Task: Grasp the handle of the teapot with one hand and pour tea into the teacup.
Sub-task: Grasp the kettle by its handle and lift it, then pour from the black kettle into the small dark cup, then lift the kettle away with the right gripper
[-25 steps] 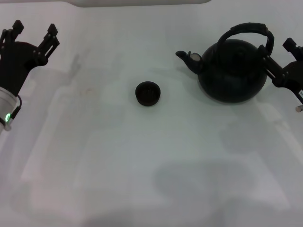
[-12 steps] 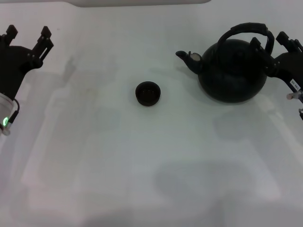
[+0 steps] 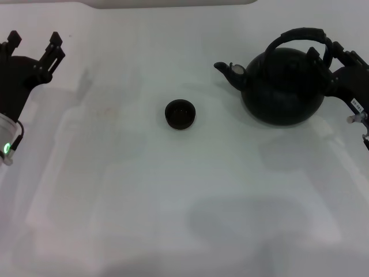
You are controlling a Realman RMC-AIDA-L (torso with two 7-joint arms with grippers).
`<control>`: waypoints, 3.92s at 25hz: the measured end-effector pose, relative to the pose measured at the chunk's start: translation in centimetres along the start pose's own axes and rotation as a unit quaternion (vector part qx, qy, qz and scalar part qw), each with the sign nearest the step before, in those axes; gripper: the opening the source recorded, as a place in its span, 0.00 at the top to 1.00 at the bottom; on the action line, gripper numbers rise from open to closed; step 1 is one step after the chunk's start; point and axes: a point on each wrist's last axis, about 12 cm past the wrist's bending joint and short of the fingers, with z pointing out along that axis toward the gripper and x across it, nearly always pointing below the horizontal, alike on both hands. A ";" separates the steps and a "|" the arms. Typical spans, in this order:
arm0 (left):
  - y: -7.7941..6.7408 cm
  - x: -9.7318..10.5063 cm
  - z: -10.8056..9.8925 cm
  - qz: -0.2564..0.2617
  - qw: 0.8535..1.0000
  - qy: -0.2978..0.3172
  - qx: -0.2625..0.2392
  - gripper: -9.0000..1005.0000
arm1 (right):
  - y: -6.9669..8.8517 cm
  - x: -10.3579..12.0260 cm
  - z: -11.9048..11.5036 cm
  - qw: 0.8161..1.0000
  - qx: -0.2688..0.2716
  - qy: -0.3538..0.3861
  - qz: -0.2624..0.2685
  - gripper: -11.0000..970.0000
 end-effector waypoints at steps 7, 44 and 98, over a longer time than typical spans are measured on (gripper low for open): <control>0.0 0.2 -0.3 0.001 1.000 0.004 0.001 0.12 | -0.1 0.0 0.0 1.000 0.003 0.001 0.005 0.54; 0.1 0.8 -1.7 -0.012 1.000 0.011 -0.009 0.12 | 3.6 -2.9 4.3 0.982 -0.106 -0.065 -0.142 0.81; -0.4 1.0 -1.8 -0.025 1.000 0.012 -0.003 0.12 | 4.7 -3.6 5.5 0.934 -0.108 -0.102 -0.326 0.85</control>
